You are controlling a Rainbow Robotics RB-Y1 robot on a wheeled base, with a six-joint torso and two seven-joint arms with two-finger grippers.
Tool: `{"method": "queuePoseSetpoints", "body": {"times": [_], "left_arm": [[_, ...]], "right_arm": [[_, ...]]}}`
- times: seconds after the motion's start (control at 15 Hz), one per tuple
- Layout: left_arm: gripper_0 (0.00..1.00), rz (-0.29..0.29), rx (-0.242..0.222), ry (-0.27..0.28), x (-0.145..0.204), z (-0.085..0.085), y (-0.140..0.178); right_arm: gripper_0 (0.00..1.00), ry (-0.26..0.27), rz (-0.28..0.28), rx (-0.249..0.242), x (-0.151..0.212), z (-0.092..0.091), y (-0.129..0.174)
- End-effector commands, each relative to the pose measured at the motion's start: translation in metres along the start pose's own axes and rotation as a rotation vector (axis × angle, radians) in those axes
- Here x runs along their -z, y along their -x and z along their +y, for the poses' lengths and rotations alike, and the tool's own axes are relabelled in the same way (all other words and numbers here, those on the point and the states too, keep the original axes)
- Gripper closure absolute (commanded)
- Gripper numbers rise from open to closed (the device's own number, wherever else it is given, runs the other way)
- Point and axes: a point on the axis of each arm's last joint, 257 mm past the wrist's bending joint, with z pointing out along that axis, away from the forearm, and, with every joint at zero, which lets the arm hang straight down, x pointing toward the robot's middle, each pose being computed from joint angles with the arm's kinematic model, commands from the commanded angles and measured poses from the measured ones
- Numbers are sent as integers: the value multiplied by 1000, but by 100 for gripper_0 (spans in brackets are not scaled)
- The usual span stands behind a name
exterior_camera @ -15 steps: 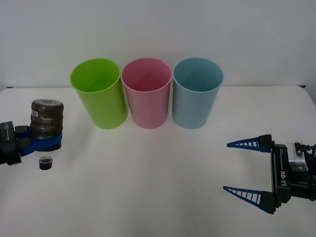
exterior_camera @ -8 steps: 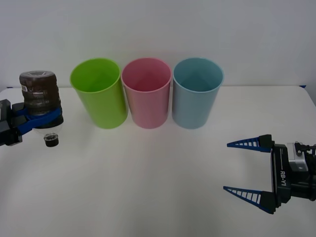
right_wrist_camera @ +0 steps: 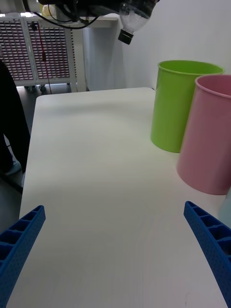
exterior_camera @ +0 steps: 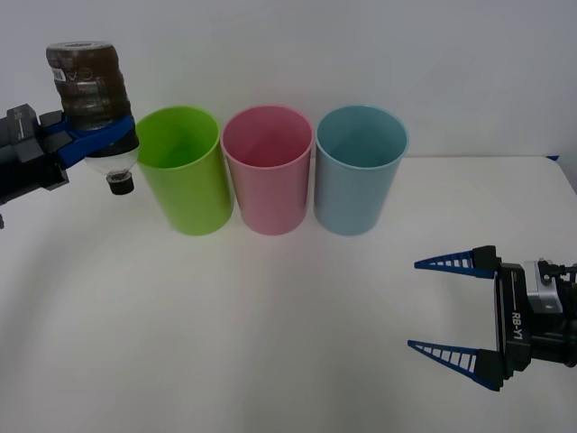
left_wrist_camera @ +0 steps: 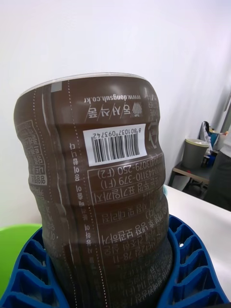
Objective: Put cans in the blue bin and PET bottles in the pink bin and trash in the green bin.
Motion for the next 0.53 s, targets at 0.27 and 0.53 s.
{"method": "queuePoseSetpoints", "body": {"times": [0.27, 0.53], "left_arm": [[100, -11, -11, 31, -52, 12, 26], [100, -41, -19, 51, -76, 14, 44]], "right_arm": [[0, 0, 0, 0, 0, 0, 0], [0, 0, 0, 0, 0, 0, 0]]}}
